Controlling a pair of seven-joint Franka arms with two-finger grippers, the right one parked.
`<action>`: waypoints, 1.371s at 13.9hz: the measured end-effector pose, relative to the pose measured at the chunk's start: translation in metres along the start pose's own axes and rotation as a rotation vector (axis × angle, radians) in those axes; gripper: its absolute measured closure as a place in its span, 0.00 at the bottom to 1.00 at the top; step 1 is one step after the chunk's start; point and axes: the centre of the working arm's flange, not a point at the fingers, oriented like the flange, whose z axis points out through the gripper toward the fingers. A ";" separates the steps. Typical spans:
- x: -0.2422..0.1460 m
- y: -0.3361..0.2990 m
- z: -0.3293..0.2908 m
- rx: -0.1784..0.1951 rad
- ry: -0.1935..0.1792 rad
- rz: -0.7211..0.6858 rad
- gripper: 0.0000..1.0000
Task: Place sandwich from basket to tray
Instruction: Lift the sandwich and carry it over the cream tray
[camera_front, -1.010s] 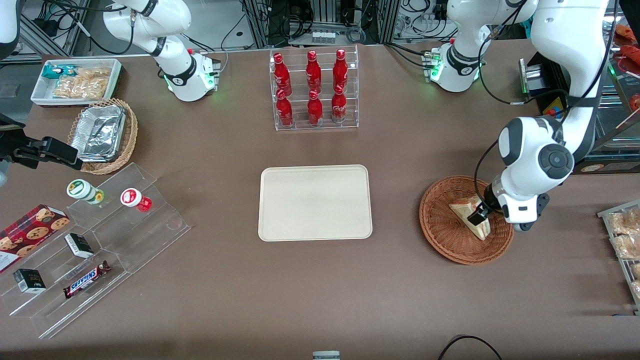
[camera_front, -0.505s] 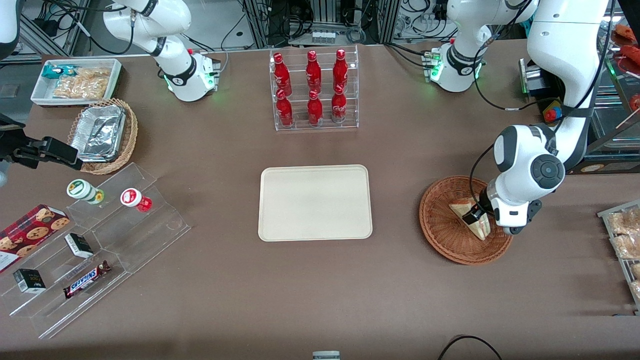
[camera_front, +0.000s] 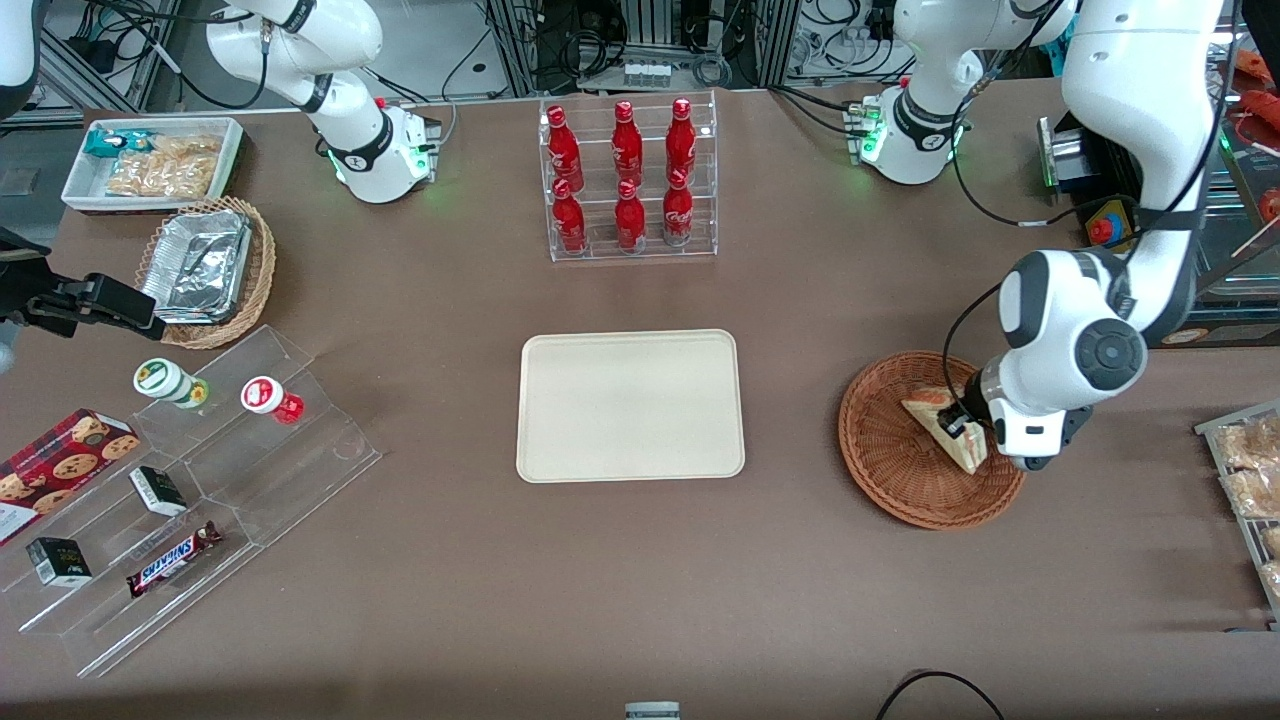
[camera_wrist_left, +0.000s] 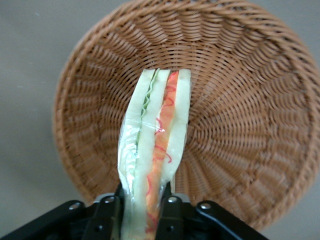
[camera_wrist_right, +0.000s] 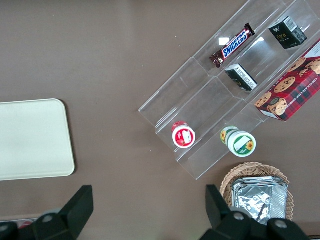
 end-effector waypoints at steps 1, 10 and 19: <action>-0.003 0.010 -0.020 -0.005 0.003 0.058 0.82; -0.166 0.187 -0.032 -0.007 -0.016 0.510 0.86; -0.327 0.276 0.016 -0.013 -0.011 0.615 0.86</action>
